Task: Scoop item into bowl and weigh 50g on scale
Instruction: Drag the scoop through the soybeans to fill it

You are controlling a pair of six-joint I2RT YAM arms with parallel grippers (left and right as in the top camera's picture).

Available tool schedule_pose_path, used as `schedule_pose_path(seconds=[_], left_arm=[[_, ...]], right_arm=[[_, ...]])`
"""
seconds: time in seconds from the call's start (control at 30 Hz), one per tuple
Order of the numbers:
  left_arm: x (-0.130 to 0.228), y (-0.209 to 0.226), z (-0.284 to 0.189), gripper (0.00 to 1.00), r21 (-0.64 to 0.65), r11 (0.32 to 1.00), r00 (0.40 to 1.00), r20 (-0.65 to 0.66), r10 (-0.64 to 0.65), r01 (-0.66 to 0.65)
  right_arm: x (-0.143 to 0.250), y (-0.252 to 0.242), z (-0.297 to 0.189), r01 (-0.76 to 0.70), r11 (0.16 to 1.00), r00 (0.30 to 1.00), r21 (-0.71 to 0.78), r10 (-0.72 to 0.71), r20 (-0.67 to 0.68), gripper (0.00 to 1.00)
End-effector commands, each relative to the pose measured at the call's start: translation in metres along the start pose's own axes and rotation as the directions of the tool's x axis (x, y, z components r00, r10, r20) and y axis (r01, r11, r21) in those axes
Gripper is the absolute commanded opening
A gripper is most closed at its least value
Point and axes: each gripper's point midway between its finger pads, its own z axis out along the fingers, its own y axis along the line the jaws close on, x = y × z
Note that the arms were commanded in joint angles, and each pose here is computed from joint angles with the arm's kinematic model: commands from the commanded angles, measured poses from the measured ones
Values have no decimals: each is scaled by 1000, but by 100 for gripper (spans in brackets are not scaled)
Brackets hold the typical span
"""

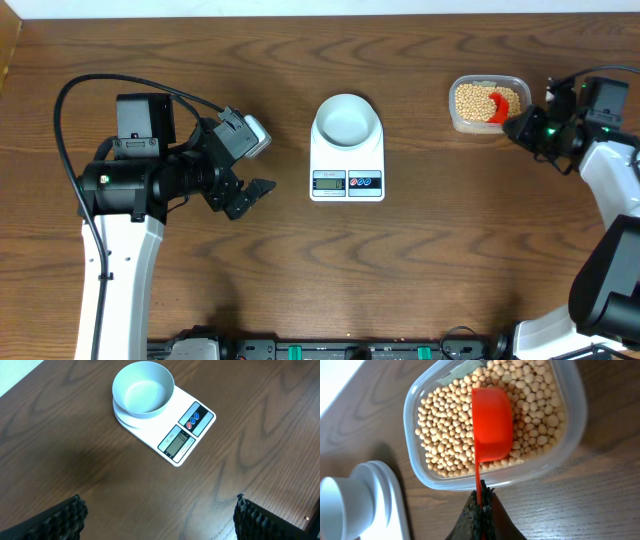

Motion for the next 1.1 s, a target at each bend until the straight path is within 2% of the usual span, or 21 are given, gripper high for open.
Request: schedule_pose_path(seconds=[0.0, 0.17, 0.4, 1.07], left_arm=[[-2, 4, -2, 96, -12, 1000, 1000, 2, -6, 6], [-2, 4, -2, 96, -12, 1000, 1000, 2, -6, 6], [-2, 4, -2, 96, -12, 1000, 1000, 2, -6, 6], [-3, 4, -2, 96, -13, 1000, 1000, 2, -6, 6]], right_arm=[[0, 1, -5, -76, 994, 997, -84, 75, -26, 1], [-1, -9, -5, -94, 994, 996, -60, 93, -18, 1], [12, -14, 14, -119, 991, 990, -66, 114, -78, 1], [-9, -5, -10, -155, 941, 988, -300, 146, -52, 1]])
